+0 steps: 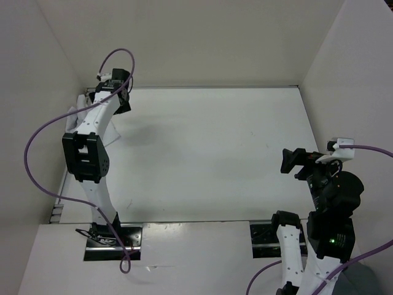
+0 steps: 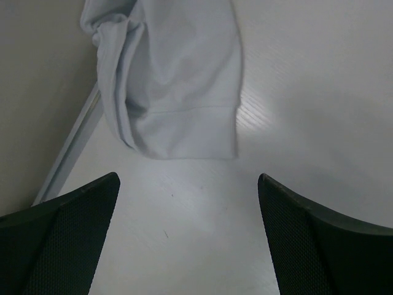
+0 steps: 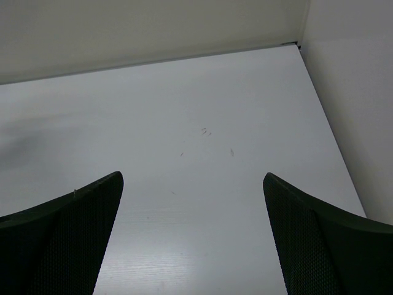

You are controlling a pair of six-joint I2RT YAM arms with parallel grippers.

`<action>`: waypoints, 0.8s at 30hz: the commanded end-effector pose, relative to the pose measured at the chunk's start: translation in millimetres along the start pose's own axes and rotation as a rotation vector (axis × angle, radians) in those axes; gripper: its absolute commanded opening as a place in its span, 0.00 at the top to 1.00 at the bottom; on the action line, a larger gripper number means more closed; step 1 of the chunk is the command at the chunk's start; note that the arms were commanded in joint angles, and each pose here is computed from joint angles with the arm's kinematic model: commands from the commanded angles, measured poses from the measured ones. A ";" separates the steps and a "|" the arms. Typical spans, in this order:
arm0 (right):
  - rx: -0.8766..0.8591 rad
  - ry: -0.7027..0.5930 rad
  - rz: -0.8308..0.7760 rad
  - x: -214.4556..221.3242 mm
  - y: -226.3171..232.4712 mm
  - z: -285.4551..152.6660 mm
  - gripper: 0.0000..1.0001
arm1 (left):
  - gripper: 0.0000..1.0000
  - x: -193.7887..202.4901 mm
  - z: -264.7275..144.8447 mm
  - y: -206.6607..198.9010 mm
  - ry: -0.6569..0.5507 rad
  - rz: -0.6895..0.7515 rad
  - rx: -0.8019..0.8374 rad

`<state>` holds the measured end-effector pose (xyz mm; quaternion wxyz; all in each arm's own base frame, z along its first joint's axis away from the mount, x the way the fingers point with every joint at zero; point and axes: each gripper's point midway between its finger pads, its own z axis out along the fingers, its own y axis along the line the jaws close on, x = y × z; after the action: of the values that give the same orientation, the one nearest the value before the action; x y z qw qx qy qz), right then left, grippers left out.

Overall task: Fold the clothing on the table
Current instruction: Move the skirt to the center of the board

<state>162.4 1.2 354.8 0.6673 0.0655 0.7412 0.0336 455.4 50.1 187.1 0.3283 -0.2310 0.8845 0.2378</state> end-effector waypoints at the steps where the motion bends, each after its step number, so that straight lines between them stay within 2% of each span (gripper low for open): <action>1: -0.027 -0.006 -0.008 -1.3 4.5 -0.6 0.01 | 0.00 6.3 18.0 2.5 0.046 -0.119 -0.021; 6: -0.038 -0.014 -0.011 -2.0 6.5 -3.0 0.01 | 0.00 47.7 72.2 -12.3 0.171 -0.082 -0.050; 10: -0.048 -0.022 -0.013 -2.7 8.4 -5.5 0.01 | 0.02 67.7 93.5 -19.9 0.195 -0.025 -0.056; 14: -0.048 -0.022 -0.013 -2.7 8.5 -5.5 0.01 | 0.08 89.2 107.7 -22.3 0.248 0.004 -0.056; 19: -0.048 -0.022 -0.013 -2.7 8.5 -5.5 0.01 | 0.08 107.1 118.5 -26.8 0.279 0.031 -0.054; 24: -0.048 -0.022 -0.013 -2.7 8.5 -5.5 0.01 | 0.13 116.9 129.9 -25.5 0.300 0.064 -0.062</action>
<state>157.6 6.9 357.6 0.6741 0.0529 0.7355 0.0423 454.9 70.1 34.3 0.1992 -0.2540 0.9165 0.2364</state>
